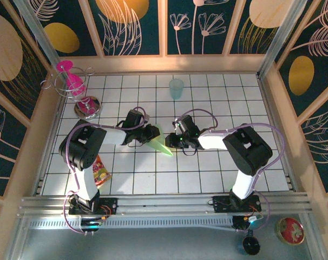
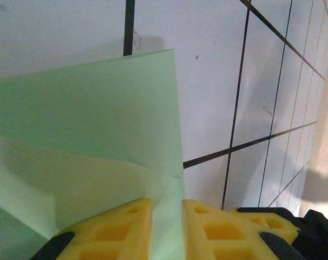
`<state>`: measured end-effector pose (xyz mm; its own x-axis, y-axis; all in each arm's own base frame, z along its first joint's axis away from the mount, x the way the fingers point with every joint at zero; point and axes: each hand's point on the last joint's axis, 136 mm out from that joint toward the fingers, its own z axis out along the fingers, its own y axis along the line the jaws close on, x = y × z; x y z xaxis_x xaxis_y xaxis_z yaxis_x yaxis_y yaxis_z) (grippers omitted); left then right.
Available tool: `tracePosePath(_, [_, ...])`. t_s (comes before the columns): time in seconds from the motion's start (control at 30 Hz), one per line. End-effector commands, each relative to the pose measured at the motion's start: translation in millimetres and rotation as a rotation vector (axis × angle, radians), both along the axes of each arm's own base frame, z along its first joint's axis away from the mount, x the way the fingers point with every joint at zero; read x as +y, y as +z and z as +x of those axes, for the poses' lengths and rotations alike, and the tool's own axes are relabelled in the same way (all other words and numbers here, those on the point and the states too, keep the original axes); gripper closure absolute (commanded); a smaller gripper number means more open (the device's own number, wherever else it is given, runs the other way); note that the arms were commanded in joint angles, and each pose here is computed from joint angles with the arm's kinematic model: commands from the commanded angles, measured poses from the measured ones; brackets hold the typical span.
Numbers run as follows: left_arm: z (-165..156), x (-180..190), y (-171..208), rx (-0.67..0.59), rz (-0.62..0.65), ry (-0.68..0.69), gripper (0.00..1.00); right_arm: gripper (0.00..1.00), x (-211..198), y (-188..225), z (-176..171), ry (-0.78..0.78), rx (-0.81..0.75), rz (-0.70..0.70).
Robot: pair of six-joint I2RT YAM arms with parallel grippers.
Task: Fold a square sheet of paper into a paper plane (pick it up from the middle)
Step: Fourth fold the wing at the center of the table.
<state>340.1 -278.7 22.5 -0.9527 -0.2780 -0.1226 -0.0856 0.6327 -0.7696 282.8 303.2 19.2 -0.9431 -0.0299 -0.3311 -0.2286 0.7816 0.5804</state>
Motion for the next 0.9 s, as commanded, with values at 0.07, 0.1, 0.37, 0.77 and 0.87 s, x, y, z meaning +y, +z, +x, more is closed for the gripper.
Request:
tracePosePath(0.07, [8.2, -7.0, 10.3, -0.041, -0.041, -0.027, 0.78, 0.75, -5.8, -42.7, -18.6, 0.025, 0.062, -0.095])
tracePosePath(0.1, [8.7, -7.5, 12.0, -0.046, -0.046, -0.029, 0.77, 0.74, -6.2, -41.9, -18.0, 0.022, 0.061, -0.091])
tracePosePath(0.37, [6.2, -11.1, 15.7, -0.055, -0.072, -0.048, 0.77, 0.68, -7.1, -32.5, -16.1, 0.008, 0.042, -0.051])
tracePosePath(0.77, [7.0, -12.1, 8.3, -0.04, -0.062, -0.055, 0.77, 0.61, -6.7, -37.4, -21.5, 0.034, 0.019, -0.087])
tracePosePath(0.87, [8.1, -12.7, 8.1, -0.04, -0.061, -0.056, 0.77, 0.61, -7.6, -37.7, -21.2, 0.031, 0.017, -0.091])
